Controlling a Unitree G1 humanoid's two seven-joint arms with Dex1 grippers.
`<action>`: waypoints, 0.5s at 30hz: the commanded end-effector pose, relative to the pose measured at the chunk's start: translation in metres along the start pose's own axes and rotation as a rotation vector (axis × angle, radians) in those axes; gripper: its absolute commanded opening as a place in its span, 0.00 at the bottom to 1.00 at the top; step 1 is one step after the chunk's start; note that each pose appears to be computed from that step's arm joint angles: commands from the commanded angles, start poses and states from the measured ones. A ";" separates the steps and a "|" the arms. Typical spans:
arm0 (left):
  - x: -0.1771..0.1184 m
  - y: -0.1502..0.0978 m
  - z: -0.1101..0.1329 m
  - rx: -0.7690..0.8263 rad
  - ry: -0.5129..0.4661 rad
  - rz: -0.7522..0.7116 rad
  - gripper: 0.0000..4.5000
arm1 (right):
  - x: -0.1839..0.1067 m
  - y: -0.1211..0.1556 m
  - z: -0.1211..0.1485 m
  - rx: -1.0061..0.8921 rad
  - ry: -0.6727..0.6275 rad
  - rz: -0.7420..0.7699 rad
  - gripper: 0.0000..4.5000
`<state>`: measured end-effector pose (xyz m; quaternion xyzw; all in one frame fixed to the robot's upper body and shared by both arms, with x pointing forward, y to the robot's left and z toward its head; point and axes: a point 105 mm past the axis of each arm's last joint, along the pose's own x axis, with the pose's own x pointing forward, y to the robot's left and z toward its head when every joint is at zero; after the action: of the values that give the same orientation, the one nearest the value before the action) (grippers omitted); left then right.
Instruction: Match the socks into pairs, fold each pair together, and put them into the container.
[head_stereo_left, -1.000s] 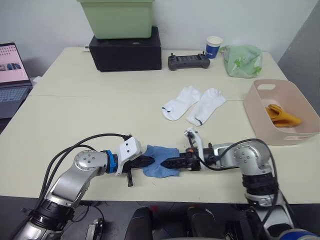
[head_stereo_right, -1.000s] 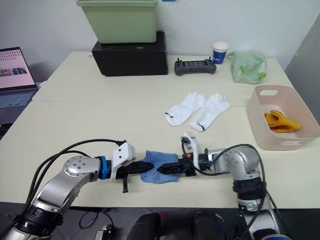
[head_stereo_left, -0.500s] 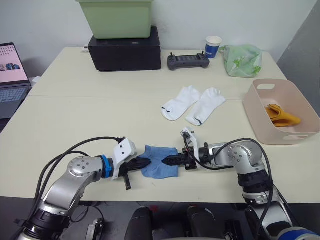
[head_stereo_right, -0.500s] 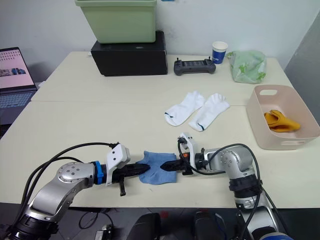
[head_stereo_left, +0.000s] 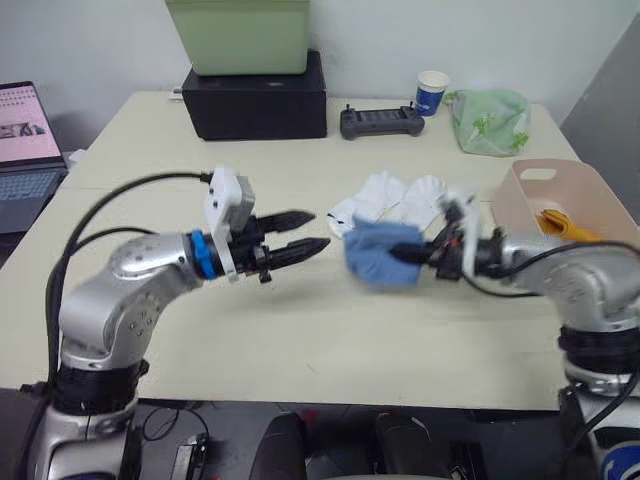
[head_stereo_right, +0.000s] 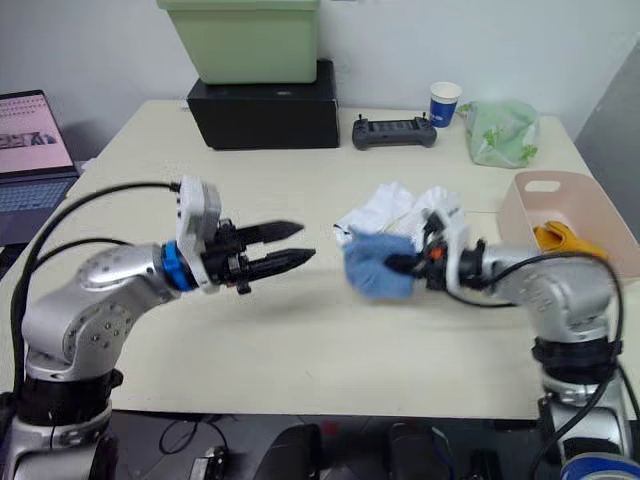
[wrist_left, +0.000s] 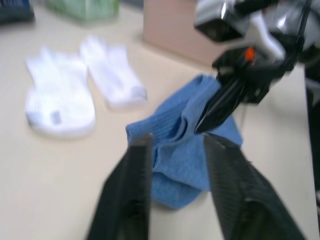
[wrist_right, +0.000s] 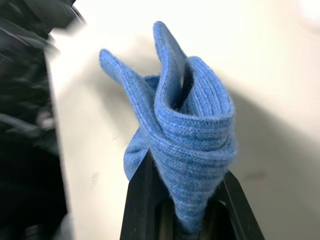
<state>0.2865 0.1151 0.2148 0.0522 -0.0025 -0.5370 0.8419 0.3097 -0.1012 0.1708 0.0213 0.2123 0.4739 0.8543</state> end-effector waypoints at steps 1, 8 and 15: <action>0.031 0.000 0.043 0.097 -0.101 -0.057 0.65 | -0.057 -0.027 0.056 -0.226 -0.133 -0.245 0.00; 0.096 -0.009 0.092 0.218 -0.249 -0.198 1.00 | -0.161 -0.088 0.111 -0.654 -0.047 -0.788 0.00; 0.119 -0.027 0.106 0.228 -0.297 -0.282 1.00 | -0.199 -0.135 0.102 -1.020 0.290 -0.969 0.00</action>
<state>0.3128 -0.0065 0.2989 0.0501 -0.1514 -0.6445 0.7478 0.3660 -0.3186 0.2871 -0.4796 0.0778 0.0865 0.8698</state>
